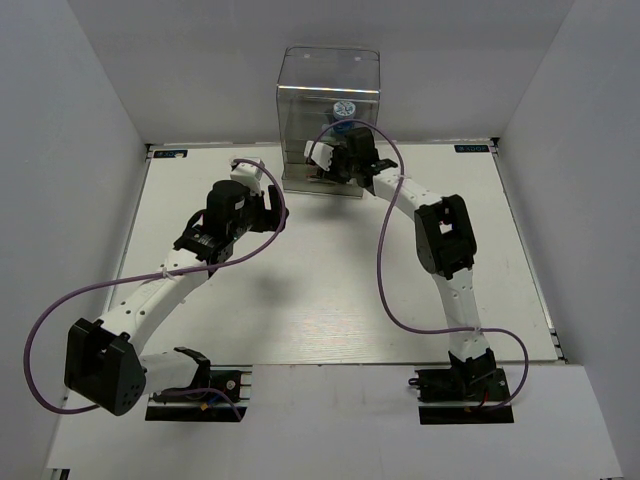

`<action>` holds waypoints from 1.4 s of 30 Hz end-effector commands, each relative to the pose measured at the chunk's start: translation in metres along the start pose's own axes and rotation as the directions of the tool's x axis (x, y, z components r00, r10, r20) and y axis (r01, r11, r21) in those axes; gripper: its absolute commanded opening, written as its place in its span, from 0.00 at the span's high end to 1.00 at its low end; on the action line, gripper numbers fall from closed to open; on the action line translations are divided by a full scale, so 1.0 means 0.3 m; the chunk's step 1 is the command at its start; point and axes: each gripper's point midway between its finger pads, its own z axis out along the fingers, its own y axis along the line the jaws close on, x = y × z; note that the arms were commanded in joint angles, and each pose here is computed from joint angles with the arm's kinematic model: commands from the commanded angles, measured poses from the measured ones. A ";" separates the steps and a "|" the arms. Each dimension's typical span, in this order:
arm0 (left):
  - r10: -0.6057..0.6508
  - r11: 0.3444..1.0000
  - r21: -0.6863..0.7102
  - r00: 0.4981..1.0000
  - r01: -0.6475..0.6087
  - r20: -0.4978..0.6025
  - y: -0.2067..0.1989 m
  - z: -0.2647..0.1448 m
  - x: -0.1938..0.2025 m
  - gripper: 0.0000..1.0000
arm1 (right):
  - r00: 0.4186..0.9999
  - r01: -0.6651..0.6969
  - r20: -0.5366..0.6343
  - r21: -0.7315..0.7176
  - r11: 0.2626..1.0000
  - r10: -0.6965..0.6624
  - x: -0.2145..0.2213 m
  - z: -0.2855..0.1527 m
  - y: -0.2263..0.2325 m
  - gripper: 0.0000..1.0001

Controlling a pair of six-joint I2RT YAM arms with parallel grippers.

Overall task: Sort the stationery into containers
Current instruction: Place the pen in the drawer, then close the drawer in the storage box.

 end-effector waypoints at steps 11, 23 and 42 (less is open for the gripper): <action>0.009 1.000 0.015 1.000 -0.010 0.028 -0.011 -0.025 -0.035 0.12 | 0.984 -0.079 0.154 -0.079 0.994 0.091 -0.171 -0.099 -0.020 0.98; 0.009 1.000 0.005 1.000 -0.009 0.030 -0.004 -0.025 -0.037 0.12 | 0.986 -0.067 0.116 -0.366 0.928 0.117 -0.103 -0.073 0.244 1.00; 0.009 1.000 0.002 1.000 -0.010 0.021 -0.002 -0.017 -0.028 0.12 | 0.999 -0.021 -0.025 0.091 0.996 0.023 0.083 0.096 -0.012 1.00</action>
